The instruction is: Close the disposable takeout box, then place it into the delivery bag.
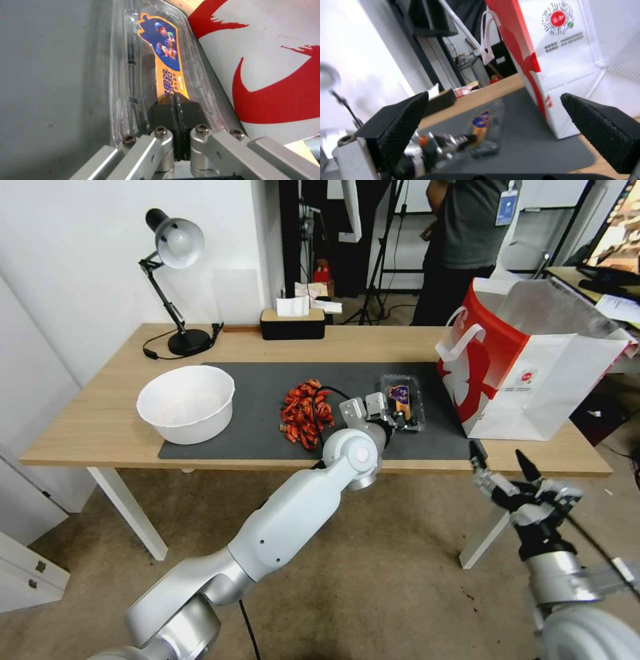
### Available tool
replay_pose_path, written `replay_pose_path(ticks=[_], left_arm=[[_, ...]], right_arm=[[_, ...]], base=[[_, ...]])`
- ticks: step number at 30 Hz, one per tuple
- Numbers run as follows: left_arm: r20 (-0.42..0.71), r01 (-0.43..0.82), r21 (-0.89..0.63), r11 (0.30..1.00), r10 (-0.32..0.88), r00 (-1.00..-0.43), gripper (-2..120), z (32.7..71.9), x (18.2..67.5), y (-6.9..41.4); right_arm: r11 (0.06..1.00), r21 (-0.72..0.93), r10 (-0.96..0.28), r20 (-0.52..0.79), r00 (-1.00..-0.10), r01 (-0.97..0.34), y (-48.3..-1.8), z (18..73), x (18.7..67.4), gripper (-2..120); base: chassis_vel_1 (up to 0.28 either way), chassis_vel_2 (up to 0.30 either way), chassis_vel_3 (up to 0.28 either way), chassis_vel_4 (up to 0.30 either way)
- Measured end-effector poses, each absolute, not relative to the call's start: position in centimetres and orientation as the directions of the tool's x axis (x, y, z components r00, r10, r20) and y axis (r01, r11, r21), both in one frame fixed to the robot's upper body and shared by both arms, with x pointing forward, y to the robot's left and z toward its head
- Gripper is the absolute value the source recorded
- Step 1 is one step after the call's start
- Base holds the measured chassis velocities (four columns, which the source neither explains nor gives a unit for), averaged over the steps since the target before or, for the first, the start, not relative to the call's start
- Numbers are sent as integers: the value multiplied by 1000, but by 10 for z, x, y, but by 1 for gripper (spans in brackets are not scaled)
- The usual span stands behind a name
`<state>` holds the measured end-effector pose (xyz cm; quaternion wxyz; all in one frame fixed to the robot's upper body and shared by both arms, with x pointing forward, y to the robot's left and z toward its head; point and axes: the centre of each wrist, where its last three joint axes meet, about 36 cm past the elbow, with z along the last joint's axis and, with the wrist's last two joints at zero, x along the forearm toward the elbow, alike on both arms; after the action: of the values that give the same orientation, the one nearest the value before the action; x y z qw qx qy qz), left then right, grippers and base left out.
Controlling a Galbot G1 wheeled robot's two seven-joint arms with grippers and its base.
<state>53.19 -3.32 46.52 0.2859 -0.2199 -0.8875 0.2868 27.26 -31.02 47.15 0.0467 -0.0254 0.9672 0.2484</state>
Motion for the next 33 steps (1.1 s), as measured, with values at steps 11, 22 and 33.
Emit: replay_pose_path(ticks=[11,22,33], left_arm=[[383,227,-635,739,556,-738,0,464,529,-33],[385,226,-634,739,556,-737,0,463,529,-36],[390,209,-643,737,550,-739,0,459,528,-33]], right_arm=[[708,702,-93,-13,-996,-75,-305,507,332,100],[678,733,-215,125,-968,-56,-297,526,412,100],[731,682,-188,228,-955,19,-277,527,482,100]], base=[[0,0,0,0],[0,0,0,0],[0,0,0,0]])
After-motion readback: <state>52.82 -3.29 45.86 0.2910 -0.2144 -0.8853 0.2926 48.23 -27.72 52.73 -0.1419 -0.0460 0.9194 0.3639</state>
